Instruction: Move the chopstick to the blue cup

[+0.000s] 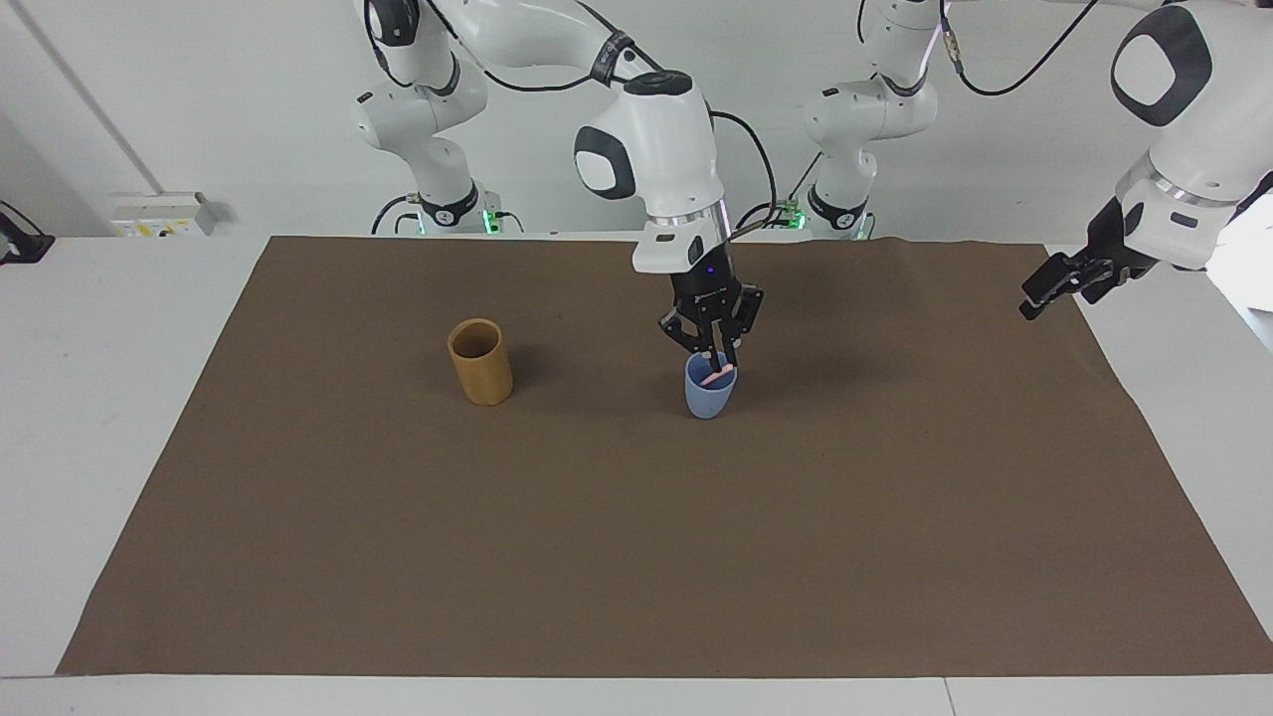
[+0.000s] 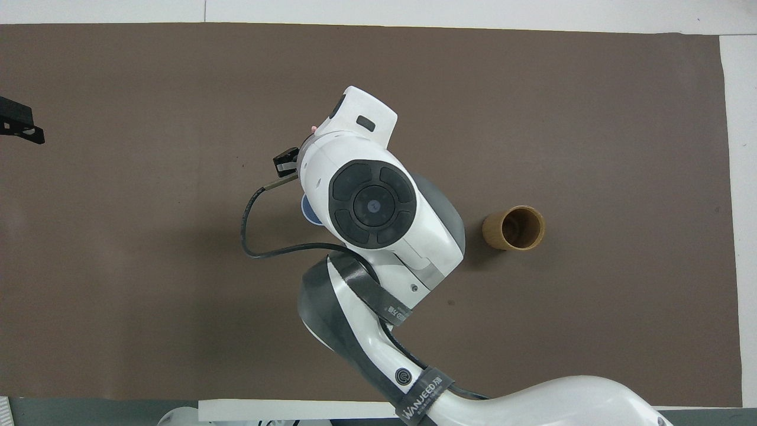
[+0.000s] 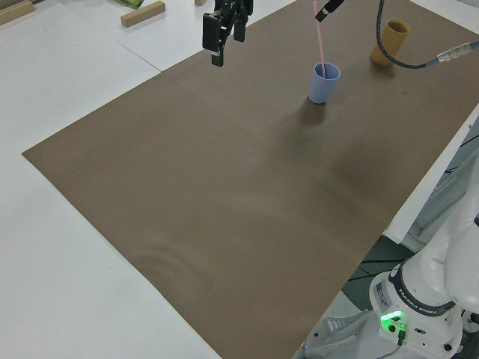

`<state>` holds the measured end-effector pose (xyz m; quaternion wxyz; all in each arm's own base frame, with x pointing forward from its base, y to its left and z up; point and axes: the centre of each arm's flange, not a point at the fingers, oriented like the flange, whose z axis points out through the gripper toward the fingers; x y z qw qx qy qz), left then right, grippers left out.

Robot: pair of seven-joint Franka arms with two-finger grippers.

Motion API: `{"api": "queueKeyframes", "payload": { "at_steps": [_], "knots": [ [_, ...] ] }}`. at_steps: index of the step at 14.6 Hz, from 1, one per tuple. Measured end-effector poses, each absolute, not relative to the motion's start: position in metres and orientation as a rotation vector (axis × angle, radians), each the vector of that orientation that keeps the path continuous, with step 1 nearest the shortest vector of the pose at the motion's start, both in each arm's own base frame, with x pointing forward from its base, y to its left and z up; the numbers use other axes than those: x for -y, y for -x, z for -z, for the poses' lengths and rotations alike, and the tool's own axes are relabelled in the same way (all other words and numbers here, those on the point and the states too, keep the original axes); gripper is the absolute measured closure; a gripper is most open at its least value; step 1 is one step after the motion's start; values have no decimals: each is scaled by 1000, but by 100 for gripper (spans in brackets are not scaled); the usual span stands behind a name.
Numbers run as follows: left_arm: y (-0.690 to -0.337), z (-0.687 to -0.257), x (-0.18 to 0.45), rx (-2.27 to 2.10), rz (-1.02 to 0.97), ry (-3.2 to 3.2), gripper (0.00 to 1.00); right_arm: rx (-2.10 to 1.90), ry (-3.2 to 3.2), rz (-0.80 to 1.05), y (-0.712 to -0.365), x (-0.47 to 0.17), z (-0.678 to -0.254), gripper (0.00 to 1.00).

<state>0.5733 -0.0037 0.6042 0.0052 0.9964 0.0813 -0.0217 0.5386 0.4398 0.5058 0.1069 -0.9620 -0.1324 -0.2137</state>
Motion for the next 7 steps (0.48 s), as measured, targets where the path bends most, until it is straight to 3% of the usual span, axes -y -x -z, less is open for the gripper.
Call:
{"api": "queueKeyframes", "payload": {
  "at_steps": [3, 6, 7],
  "knots": [
    [-573, -604, 4, -254, 68, -3120, 0, 350, 2819, 666, -547, -431, -531, 31],
    [-573, -604, 4, -254, 68, -3120, 0, 234, 2897, 621, -573, -385, -584, 2],
    [-573, -604, 4, -254, 68, -3120, 0, 160, 2932, 602, -588, -351, -602, 0]
  ]
}}
